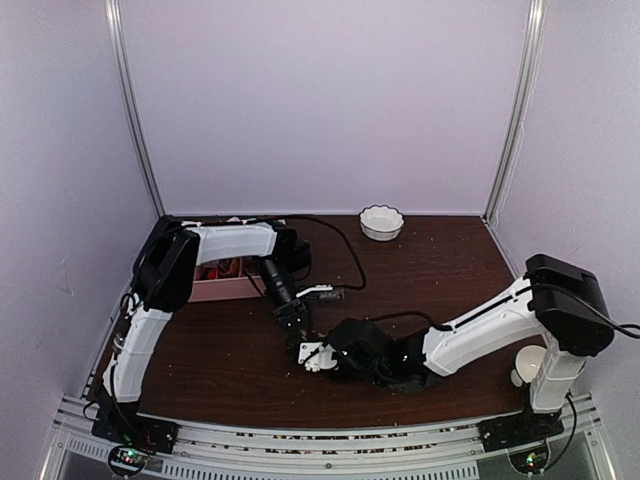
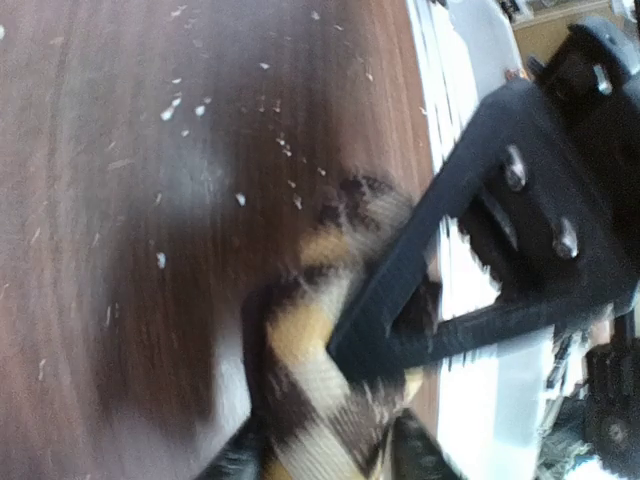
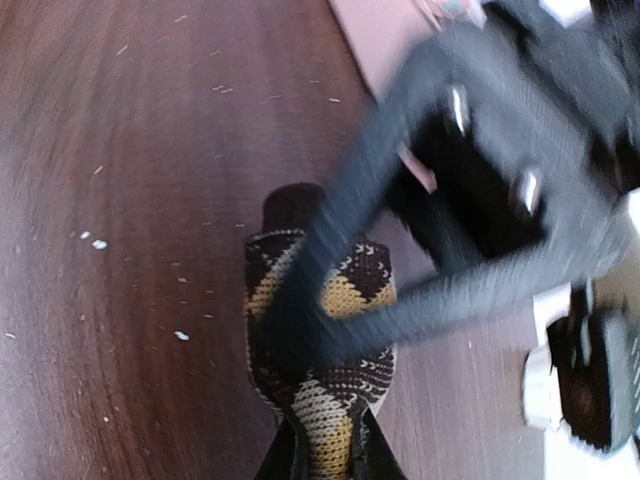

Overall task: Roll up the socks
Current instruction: Pick up the sock from the center of the board, then pass from the right arm to the left

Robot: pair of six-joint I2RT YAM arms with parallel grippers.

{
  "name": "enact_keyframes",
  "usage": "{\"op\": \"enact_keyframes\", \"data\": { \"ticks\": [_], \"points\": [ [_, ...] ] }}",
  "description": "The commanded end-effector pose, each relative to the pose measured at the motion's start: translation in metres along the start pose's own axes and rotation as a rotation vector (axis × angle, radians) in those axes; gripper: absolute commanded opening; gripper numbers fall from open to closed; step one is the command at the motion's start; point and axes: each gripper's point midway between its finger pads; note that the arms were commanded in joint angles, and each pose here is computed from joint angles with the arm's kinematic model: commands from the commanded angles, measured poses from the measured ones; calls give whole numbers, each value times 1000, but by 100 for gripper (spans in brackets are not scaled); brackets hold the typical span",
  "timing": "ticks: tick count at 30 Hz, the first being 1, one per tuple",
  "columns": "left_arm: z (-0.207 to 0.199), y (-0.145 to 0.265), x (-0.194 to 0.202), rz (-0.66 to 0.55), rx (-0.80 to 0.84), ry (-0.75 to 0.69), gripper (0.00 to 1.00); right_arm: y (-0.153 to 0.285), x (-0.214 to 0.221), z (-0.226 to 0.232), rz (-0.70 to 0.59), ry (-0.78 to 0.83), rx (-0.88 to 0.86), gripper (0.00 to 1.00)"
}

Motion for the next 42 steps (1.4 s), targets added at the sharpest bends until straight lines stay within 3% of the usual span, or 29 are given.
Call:
{"op": "enact_keyframes", "data": {
  "ticks": [1, 6, 10, 13, 15, 16, 20, 26, 34, 38, 42],
  "points": [
    [-27, 48, 16, 27, -131, 44, 96, 17, 9, -15, 29, -257, -62, 0],
    [-32, 104, 19, -59, -331, 14, 98, 34, -9, -20, -56, -426, -144, 0],
    [-47, 178, 19, -162, -652, -69, 98, 46, -23, -32, -125, -537, -193, 0],
    [-81, 236, 12, -306, -843, -136, 98, 57, -38, -43, -210, -634, -242, 0],
    [-85, 266, 16, -461, -925, -68, 98, 64, -53, -51, -275, -678, -272, 0],
    [-86, 264, 22, -490, -911, -60, 98, 67, -60, -55, -305, -689, -283, 0],
    [-113, 218, 29, -414, -682, -243, 98, 75, -86, -68, -389, -736, -335, 0],
    [-162, 175, 34, -352, -678, -621, 98, 78, -105, -89, -510, -926, -455, 0],
    [-177, 162, 9, -438, -567, -532, 98, 84, -115, -100, -560, -939, -479, 0],
    [-173, 135, 9, -392, -473, -512, 97, 85, -122, -106, -582, -948, -488, 0],
    [-164, 113, 15, -334, -411, -501, 85, 85, -127, -108, -588, -951, -501, 0]
  ]
}}
Point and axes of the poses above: each gripper's point midway between its finger pads, its own y axis back along the fingers, its own z axis along the line the jaws close on, x = y × z, and after that the axes turned 11 degrees about y, right-handed
